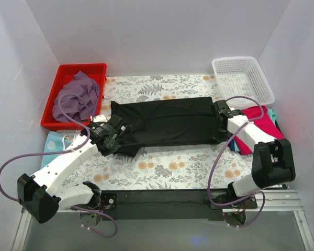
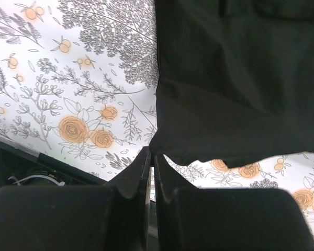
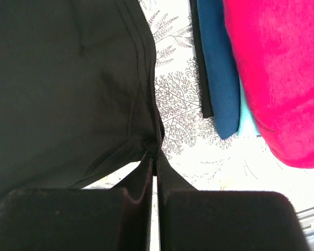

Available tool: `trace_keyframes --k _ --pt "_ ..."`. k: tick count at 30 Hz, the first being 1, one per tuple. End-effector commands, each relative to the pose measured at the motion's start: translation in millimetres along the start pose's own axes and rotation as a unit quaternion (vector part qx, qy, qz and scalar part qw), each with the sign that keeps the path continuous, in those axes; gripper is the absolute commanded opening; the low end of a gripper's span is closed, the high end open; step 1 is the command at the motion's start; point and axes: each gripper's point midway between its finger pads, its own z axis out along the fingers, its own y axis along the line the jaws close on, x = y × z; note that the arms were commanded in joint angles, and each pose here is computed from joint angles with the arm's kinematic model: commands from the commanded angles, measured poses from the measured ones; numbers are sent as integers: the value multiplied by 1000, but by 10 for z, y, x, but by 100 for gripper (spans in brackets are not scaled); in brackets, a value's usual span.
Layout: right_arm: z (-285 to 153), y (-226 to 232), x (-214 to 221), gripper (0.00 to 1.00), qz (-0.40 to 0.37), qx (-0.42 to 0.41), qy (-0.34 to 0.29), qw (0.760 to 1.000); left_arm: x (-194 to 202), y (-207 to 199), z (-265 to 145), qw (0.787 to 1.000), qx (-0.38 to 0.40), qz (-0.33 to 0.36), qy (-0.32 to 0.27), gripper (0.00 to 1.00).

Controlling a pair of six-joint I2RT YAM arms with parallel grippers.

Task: Fold and stack the t-shirts
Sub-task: Fold the tshirt

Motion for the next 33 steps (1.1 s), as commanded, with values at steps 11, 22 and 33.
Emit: trace_keyframes --k 11,22,33 --pt "-77 211 -681 1 12 -12 -56 998 -860 -571 210 996 33 -40 -70 0" --pt "46 463 -1224 1 9 -28 -89 996 -1485 -771 682 995 24 -15 -97 0" --pt "360 630 -1390 1 9 -28 -72 997 -1655 -1023 996 995 21 16 -96 0"
